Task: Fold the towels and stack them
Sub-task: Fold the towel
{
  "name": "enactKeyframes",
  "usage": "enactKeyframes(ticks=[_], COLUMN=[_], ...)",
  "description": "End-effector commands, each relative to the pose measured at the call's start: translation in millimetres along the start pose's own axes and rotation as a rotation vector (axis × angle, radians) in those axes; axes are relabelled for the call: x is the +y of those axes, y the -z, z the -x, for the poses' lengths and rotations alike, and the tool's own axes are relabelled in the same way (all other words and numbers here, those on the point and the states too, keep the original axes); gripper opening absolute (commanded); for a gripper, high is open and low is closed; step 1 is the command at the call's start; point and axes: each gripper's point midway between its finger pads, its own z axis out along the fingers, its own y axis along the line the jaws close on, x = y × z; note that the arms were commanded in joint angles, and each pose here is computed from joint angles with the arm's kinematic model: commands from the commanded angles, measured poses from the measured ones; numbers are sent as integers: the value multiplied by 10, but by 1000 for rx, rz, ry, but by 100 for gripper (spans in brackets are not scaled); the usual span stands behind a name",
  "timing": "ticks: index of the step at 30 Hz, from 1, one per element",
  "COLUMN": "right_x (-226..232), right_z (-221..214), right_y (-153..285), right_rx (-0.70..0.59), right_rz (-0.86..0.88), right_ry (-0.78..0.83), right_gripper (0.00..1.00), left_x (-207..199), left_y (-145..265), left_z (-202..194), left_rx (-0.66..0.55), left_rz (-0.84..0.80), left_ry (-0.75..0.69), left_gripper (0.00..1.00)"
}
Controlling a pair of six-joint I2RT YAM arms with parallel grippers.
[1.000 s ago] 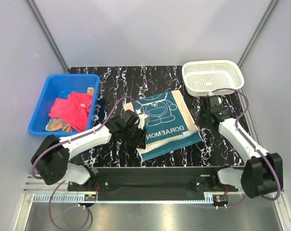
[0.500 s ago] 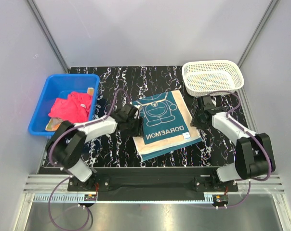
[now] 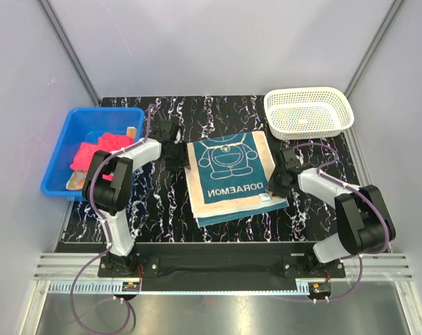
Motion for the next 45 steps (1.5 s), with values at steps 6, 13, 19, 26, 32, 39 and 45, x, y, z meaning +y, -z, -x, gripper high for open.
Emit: enactKeyframes(ticks=[6, 13, 19, 26, 32, 39, 45], right_x=[142, -309, -550, -379, -228, 15, -213], right_z=[415, 372, 254, 74, -177, -317, -297], right_y=[380, 400, 217, 209, 131, 241, 247], right_rx=[-130, -129, -95, -21, 34, 32, -14], right_rz=[-23, -115, -179, -77, -16, 24, -61], right_ry=[39, 22, 9, -62, -128, -88, -35], right_gripper=[41, 40, 42, 40, 37, 36, 26], left_x=[-141, -387, -268, -90, 244, 164, -89], left_y=[775, 789, 656, 932, 1007, 1035, 927], left_z=[42, -940, -1243, -992, -853, -975, -1307], left_rx=[-95, -39, -3, -123, -143, -127, -60], left_rz=[-2, -98, -80, 30, 67, -23, -169], left_ry=[-95, -28, 28, 14, 89, 87, 106], left_gripper=[56, 56, 57, 58, 59, 56, 50])
